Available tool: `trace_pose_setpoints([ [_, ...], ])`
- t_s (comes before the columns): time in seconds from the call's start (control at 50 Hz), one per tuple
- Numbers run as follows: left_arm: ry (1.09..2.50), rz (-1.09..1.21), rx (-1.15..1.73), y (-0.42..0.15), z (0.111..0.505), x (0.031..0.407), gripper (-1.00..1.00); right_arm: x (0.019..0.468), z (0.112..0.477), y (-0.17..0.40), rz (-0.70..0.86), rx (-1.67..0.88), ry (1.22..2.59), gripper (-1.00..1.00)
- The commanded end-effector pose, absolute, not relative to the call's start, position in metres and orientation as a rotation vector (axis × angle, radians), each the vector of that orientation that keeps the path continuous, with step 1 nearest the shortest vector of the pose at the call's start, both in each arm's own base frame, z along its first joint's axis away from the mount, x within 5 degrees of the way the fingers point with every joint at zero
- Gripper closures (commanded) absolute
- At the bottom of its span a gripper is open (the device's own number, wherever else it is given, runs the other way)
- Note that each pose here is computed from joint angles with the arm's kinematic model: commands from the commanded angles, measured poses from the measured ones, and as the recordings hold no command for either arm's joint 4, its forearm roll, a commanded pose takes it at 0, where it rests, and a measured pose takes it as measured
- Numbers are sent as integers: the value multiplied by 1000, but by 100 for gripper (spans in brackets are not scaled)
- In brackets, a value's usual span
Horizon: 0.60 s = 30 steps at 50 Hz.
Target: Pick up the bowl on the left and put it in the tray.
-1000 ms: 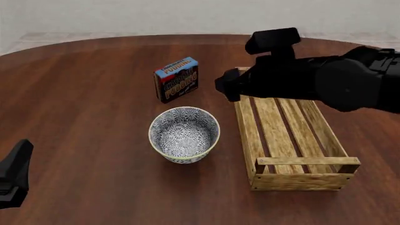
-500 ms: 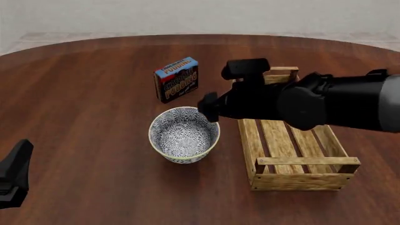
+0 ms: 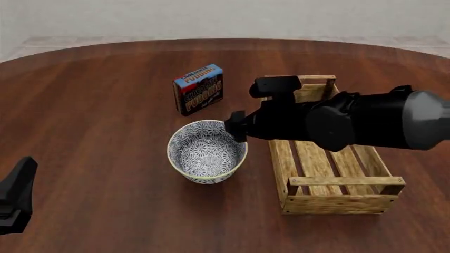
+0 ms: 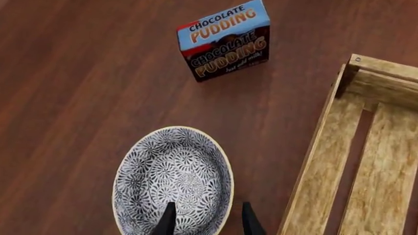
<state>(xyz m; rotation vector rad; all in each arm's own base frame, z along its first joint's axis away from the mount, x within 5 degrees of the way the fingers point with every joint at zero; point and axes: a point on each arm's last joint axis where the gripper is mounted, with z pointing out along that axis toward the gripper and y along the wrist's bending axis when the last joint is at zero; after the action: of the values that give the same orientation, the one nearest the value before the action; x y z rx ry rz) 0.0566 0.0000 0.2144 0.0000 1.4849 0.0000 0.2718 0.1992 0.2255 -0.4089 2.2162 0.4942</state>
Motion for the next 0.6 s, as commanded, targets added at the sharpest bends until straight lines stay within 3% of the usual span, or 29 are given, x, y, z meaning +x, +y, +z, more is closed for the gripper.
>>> trace_pose_setpoints([
  [0.02,1485,0,0,0,214,57,-100,277,216,201,489,-400,2233,-100],
  [0.6,1485,0,0,0,214,57,-100,296,192,204,471,-350,2284,-100],
])
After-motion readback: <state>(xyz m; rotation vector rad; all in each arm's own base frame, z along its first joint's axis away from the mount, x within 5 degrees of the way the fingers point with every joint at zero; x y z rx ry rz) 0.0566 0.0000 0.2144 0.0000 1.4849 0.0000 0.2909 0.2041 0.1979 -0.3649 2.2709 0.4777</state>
